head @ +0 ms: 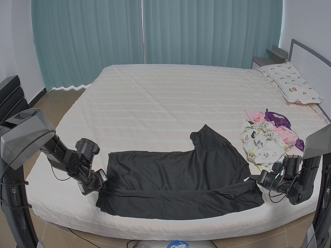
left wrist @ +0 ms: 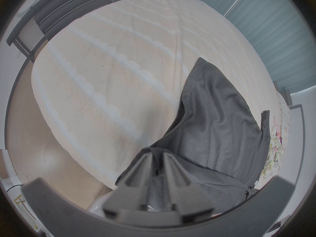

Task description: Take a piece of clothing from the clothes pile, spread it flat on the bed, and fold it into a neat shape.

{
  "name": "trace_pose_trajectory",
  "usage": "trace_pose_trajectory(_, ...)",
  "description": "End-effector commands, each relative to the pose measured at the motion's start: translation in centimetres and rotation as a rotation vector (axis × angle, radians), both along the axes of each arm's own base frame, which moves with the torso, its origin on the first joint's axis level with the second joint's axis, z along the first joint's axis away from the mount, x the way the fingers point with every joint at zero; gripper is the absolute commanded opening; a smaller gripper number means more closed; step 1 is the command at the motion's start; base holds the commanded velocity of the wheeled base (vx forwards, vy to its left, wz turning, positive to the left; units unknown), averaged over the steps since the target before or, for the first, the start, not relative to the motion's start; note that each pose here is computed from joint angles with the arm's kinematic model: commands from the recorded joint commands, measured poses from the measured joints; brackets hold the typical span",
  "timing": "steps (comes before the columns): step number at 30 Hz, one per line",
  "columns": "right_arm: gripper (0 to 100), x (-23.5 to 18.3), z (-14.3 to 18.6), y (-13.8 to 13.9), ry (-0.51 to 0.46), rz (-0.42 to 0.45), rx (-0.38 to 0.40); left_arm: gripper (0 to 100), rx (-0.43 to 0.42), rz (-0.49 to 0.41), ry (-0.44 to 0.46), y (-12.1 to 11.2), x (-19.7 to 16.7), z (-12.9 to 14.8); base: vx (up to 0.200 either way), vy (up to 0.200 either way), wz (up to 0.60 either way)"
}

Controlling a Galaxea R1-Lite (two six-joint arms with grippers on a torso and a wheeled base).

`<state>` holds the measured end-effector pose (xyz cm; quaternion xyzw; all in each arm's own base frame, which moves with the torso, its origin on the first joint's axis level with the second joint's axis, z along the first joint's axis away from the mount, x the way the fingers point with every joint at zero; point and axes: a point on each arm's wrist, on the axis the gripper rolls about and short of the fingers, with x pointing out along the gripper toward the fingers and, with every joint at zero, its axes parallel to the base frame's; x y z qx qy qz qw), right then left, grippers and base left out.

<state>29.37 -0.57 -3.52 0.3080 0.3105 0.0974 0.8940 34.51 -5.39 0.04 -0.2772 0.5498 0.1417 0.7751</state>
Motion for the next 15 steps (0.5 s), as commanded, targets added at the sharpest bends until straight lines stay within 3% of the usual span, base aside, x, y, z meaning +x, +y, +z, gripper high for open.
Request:
trace_pose_trajectory(1, 100, 0.1, -0.8, 0.1, 0.018, 0.001, 0.004, 100, -0.003, 0.004, 0.004, 0.1, -0.1, 0.0, 0.000, 0.000, 0.00)
trace_pose_trajectory(7, 100, -1.1, 1.0, 0.0, 0.002, -0.038, 0.030, 100, -0.044, 0.020, 0.013, 0.3, -1.1, 0.4, 0.000, 0.000, 0.00)
trace_pose_trajectory(9, 100, -1.8, 1.9, 0.1, 0.006, -0.077, 0.057, 100, -0.092, 0.014, 0.011, 0.4, -1.9, 1.2, 0.000, 0.000, 0.00)
trace_pose_trajectory(10, 100, -2.7, 3.0, 0.5, 0.013, -0.126, 0.106, 100, -0.173, -0.006, 0.006, 0.4, -3.0, 2.4, 0.000, 0.000, 0.00)
trace_pose_trajectory(15, 100, -4.6, 3.6, 3.2, 0.085, -0.212, 0.191, 100, -0.273, 0.000, -0.010, 0.4, -4.8, 3.3, 0.000, 0.000, 0.00)
